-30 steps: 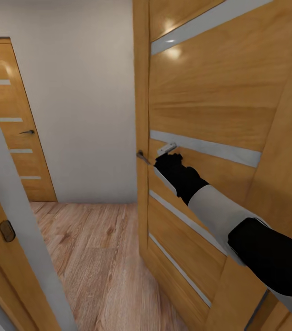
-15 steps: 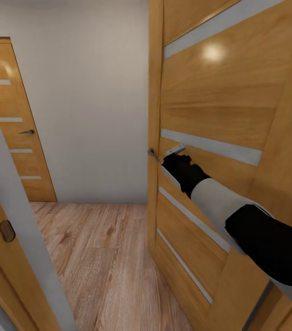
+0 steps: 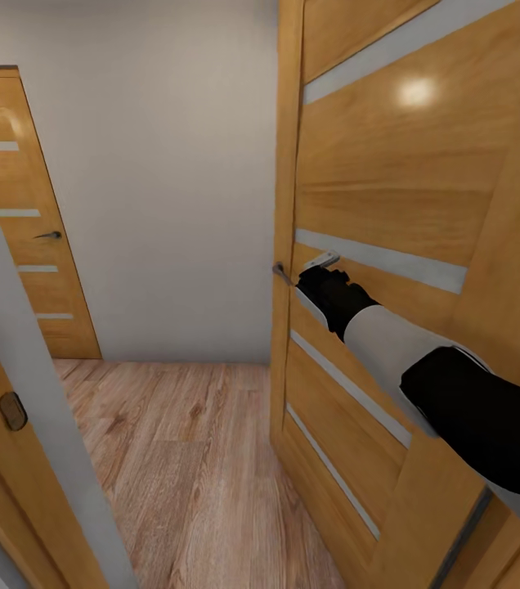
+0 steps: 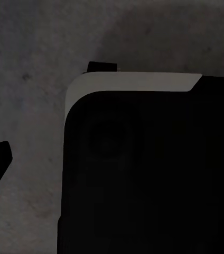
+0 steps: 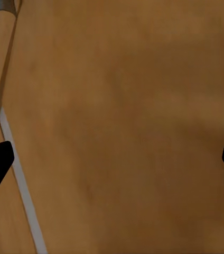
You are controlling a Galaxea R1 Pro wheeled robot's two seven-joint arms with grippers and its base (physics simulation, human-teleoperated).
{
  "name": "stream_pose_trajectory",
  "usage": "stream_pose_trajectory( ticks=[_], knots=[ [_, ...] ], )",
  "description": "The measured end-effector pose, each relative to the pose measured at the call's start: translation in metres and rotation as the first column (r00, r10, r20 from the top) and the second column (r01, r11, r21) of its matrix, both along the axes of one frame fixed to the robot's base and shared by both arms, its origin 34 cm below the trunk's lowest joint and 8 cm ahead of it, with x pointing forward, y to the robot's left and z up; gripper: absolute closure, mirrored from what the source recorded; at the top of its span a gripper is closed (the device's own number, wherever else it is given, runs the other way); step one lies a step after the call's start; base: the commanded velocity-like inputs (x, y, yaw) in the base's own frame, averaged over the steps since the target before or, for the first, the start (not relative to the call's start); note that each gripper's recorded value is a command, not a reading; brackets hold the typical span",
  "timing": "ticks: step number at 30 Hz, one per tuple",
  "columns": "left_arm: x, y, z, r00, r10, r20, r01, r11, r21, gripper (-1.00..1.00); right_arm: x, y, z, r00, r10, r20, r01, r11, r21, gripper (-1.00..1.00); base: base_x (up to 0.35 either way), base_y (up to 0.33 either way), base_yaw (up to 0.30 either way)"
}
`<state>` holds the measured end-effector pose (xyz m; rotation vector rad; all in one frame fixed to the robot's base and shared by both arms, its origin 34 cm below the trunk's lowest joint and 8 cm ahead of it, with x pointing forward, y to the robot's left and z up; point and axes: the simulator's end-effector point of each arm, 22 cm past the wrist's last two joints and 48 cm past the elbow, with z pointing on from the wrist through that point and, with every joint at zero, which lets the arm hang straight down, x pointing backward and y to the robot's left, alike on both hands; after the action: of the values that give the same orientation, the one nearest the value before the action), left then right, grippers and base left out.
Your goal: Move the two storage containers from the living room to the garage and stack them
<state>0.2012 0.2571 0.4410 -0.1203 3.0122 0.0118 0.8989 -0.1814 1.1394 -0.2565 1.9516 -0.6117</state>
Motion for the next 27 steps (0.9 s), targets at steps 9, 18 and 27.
stream_pose_trajectory(
  ticks=[9, 18, 27],
  knots=[
    [0.0, 0.0, 0.0, 1.0, 0.0, 0.0, 0.0, 1.0, 0.0, -1.0, 0.0, 0.0, 0.012, 1.0, 0.001, 0.019, 0.0, 0.999, -0.045, -1.0, 0.0, 0.0, 0.0],
    [0.0, 0.0, 0.0, 1.0, 0.0, 0.0, 0.0, 1.0, 0.0, -1.0, -0.008, 0.086, 0.057, 0.969, 0.232, 0.086, -0.24, 0.965, 0.105, -1.0, 0.0, 0.0, 0.0],
    [0.0, 0.0, 0.0, 1.0, 0.0, 0.0, 0.0, 1.0, 0.0, -1.0, -0.025, 0.15, 0.038, 0.895, 0.444, 0.03, -0.432, 0.851, 0.299, -1.0, 0.0, 0.0, 0.0]
  ],
)
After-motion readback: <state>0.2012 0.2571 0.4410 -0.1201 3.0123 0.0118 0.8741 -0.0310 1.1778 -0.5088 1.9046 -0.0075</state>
